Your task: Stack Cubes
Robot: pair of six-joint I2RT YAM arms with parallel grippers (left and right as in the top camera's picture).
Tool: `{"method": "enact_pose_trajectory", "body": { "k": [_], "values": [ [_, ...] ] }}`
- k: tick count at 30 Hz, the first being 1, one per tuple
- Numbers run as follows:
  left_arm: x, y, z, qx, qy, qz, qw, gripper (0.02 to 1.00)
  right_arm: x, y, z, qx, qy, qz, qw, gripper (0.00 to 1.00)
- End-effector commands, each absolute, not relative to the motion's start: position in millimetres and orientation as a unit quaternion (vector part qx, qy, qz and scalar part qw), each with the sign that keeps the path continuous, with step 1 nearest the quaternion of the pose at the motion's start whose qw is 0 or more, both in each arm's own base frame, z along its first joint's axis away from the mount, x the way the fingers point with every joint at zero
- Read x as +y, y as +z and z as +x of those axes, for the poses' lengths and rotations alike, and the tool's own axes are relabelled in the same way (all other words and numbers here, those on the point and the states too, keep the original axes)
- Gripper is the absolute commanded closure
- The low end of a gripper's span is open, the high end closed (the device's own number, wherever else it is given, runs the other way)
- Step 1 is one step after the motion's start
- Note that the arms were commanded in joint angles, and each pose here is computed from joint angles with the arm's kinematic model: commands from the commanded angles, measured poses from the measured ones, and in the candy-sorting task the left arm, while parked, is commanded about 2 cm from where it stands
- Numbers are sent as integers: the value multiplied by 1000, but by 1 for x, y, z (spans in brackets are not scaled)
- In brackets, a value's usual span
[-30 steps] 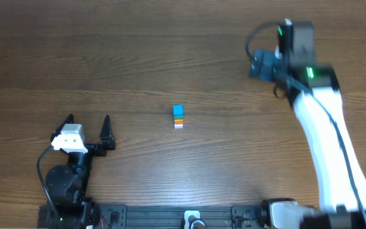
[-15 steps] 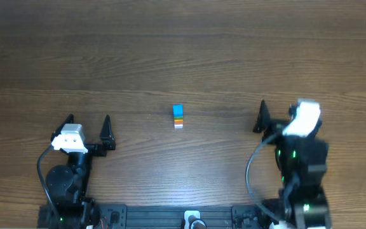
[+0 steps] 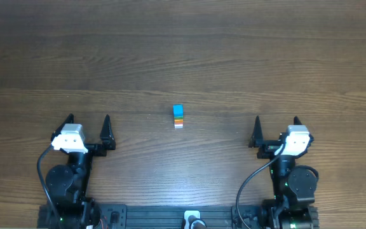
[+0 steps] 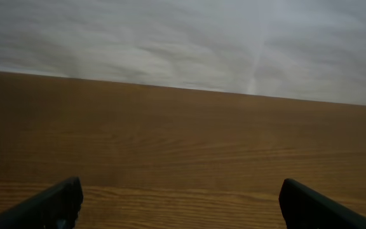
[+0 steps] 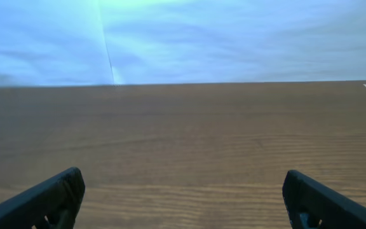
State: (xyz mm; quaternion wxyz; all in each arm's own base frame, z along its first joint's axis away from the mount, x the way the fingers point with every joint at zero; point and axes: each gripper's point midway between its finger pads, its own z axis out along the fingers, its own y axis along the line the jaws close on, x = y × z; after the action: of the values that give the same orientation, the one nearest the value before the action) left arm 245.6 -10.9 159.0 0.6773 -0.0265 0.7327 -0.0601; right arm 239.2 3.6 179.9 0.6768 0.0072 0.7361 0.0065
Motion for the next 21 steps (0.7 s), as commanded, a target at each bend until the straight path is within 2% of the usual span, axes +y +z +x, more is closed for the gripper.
{"method": "enact_pose_trajectory", "body": {
  "k": [1, 21],
  "values": [
    [-10, 158, 246, 732, -54, -20, 679, 18, 4, 159, 242, 746, -3, -7, 665, 9],
    [-10, 158, 246, 732, -54, -20, 679, 18, 3, 155, 243, 748, -5, -5, 664, 9]
  ]
}}
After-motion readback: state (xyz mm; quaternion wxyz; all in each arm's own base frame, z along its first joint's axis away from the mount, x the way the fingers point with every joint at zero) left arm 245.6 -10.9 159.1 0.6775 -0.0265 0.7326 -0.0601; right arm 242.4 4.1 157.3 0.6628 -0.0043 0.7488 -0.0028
